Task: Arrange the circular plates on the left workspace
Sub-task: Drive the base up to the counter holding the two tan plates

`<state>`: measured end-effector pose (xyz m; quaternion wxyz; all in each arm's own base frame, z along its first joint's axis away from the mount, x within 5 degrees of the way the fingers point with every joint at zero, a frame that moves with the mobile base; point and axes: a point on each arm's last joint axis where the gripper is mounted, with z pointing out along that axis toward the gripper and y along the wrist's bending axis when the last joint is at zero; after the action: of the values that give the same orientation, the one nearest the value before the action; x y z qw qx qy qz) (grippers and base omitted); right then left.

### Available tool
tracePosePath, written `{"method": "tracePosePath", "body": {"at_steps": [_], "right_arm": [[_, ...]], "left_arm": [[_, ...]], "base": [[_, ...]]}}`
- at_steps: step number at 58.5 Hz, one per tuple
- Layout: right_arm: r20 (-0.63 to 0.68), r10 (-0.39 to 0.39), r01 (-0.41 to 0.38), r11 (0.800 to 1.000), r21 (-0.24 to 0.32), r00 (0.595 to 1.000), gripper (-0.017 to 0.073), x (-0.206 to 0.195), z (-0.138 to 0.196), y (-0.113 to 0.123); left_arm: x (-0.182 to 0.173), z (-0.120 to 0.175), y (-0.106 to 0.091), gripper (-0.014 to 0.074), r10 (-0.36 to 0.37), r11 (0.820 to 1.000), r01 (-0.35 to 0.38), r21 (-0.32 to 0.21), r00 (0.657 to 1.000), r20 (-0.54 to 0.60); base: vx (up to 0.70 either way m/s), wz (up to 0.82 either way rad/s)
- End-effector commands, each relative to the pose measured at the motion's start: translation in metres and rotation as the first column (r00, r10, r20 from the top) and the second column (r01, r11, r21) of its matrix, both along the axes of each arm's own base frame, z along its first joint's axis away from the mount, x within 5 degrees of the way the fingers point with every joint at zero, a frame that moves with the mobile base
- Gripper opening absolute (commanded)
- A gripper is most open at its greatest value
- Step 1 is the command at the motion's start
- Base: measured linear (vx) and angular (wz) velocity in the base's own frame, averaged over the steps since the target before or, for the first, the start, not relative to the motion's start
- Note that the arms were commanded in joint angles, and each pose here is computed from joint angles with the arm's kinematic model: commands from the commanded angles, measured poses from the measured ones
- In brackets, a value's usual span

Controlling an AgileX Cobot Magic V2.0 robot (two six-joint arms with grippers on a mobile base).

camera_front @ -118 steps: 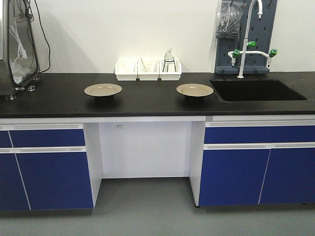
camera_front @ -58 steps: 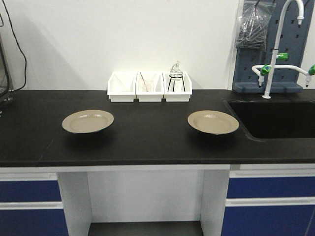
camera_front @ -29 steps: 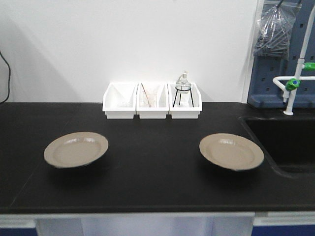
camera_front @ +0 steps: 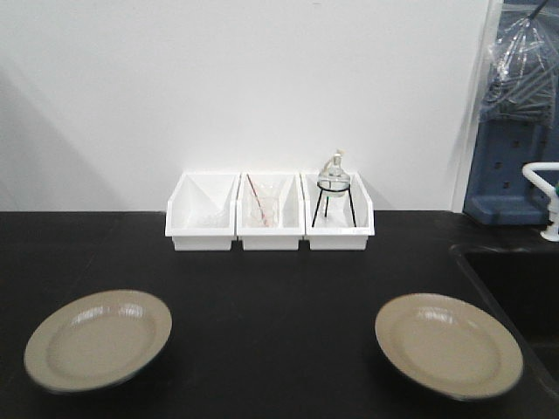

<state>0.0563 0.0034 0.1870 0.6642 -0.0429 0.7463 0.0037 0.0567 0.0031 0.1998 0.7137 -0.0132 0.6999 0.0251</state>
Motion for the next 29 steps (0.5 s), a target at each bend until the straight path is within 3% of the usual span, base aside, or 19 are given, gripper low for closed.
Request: {"method": "tracePosePath", "body": {"at_steps": [1,29], "right_arm": [[0.092,-0.003,0.004,1.0,-0.007,0.996,0.0,-0.0003,0.006,-0.0002],[0.092,-0.003,0.004,1.0,-0.007,0.996,0.0,-0.0003,0.006,-0.0002]], "left_arm": [[-0.0011,0.0041,-0.0003,0.0003,-0.004,1.0,0.005,-0.002,0.997,0.083],[-0.0011,0.0041,-0.0003,0.0003,-0.004,1.0,0.005,-0.002,0.997,0.083]], "base": [[0.4,0.0],[0.31,0.0]]}}
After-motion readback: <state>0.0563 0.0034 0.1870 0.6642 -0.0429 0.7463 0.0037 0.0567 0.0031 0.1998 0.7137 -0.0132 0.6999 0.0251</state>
